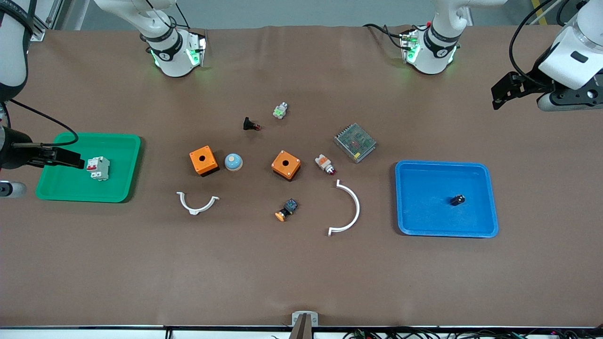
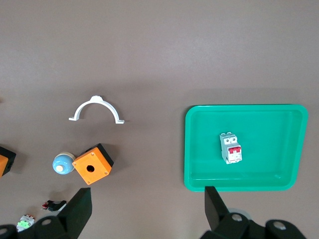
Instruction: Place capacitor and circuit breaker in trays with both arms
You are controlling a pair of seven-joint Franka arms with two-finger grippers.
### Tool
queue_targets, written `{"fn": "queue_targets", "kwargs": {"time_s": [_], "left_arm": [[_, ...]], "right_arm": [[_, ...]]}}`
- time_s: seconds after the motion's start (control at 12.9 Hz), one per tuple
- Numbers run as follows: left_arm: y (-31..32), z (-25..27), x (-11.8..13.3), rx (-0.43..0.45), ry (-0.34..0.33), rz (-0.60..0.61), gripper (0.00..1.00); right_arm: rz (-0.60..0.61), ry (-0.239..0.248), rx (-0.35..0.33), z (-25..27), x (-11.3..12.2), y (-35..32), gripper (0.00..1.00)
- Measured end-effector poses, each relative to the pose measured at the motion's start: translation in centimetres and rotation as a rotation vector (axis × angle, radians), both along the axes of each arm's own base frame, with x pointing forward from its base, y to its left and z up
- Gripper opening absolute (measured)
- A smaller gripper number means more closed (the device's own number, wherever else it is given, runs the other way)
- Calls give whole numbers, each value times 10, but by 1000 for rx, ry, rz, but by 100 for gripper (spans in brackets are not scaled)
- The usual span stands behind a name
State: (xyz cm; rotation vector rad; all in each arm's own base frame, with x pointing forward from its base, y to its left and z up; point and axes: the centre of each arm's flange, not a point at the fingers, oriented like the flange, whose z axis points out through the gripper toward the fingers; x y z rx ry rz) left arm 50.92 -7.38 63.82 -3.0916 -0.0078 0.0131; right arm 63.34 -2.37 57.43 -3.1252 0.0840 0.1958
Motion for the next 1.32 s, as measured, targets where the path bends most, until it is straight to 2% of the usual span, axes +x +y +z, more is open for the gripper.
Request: {"fn": "queue_targets", "kwargs": {"time_s": [0.23, 0.39, 0.62, 0.93, 1.32], "left_arm": [[0, 0, 0, -1, -3, -2, 100], [0, 1, 1, -1, -7, -4, 100], [0, 2, 0, -2, -8, -19, 100], [0, 2, 0, -2, -8, -19, 100], [2, 3, 0, -2, -10, -16, 100]], "right_arm": [[4, -13, 3, 4, 1, 2, 100], [10, -68, 9, 13, 4, 4, 100], [19, -96, 56, 23, 1, -1, 100], [13, -111, 53, 28, -3, -5, 100], [27, -101, 38, 23, -15, 9, 100]]}}
